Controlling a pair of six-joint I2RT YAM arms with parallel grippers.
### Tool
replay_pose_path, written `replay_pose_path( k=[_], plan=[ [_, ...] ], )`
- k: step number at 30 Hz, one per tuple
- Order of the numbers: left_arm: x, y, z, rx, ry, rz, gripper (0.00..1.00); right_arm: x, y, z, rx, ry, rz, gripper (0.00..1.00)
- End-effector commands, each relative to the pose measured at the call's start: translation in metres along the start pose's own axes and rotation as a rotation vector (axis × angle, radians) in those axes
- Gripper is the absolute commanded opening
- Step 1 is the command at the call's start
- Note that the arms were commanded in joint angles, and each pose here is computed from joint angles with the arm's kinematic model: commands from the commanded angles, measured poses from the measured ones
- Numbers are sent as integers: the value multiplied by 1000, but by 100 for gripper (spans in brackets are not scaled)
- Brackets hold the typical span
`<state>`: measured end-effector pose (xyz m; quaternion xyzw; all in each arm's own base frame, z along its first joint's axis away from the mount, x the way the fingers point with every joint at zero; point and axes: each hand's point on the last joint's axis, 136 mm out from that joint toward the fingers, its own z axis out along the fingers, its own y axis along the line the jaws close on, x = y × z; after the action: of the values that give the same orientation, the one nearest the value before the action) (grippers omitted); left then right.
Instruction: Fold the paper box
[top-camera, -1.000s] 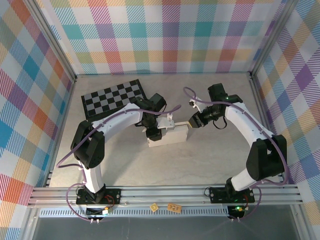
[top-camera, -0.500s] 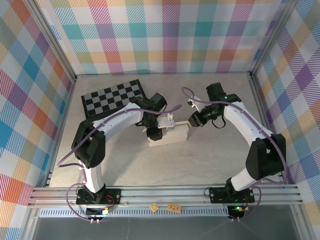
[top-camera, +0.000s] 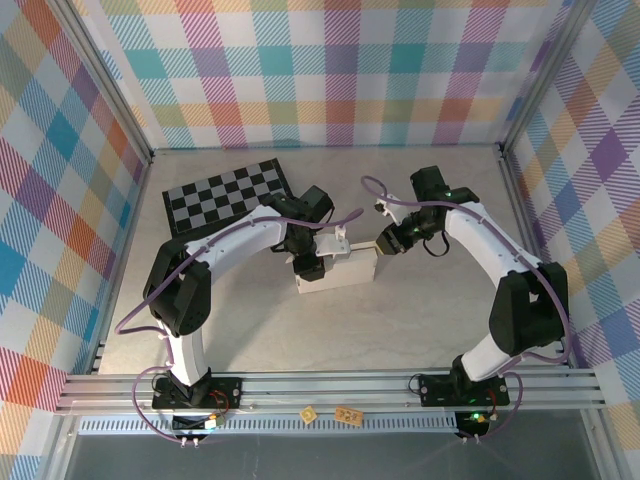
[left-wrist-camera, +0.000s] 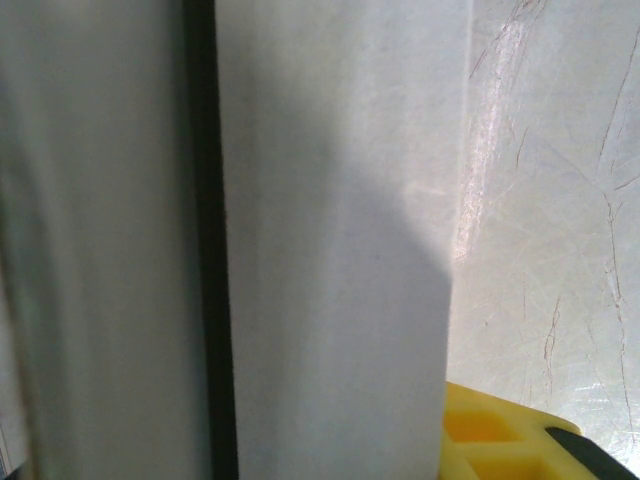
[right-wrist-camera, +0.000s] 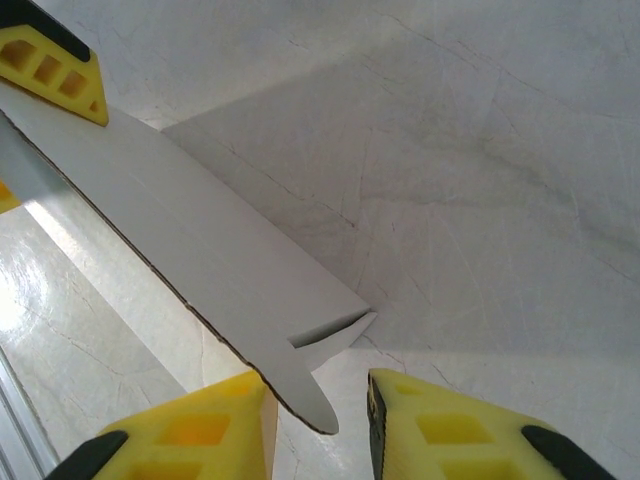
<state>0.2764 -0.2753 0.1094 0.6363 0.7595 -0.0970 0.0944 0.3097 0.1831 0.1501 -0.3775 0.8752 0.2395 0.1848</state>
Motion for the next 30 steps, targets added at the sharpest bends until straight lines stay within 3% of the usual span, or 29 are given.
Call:
replay_pose_path(
  k=[1, 17, 25, 30],
  plan=[
    [-4, -6, 0, 29, 2, 1, 38, -16, 4, -3, -10, -31, -30, 29],
    [-6, -4, -1, 28, -2, -3, 38, -16, 9, -3, -20, -26, -37, 14],
    [-7, -3, -1, 24, -2, -11, 38, -17, 15, -4, -8, -12, -37, 0],
    [-9, -1, 0, 23, -6, -23, 38, -18, 21, -4, -8, 1, 21, 0]
  ],
)
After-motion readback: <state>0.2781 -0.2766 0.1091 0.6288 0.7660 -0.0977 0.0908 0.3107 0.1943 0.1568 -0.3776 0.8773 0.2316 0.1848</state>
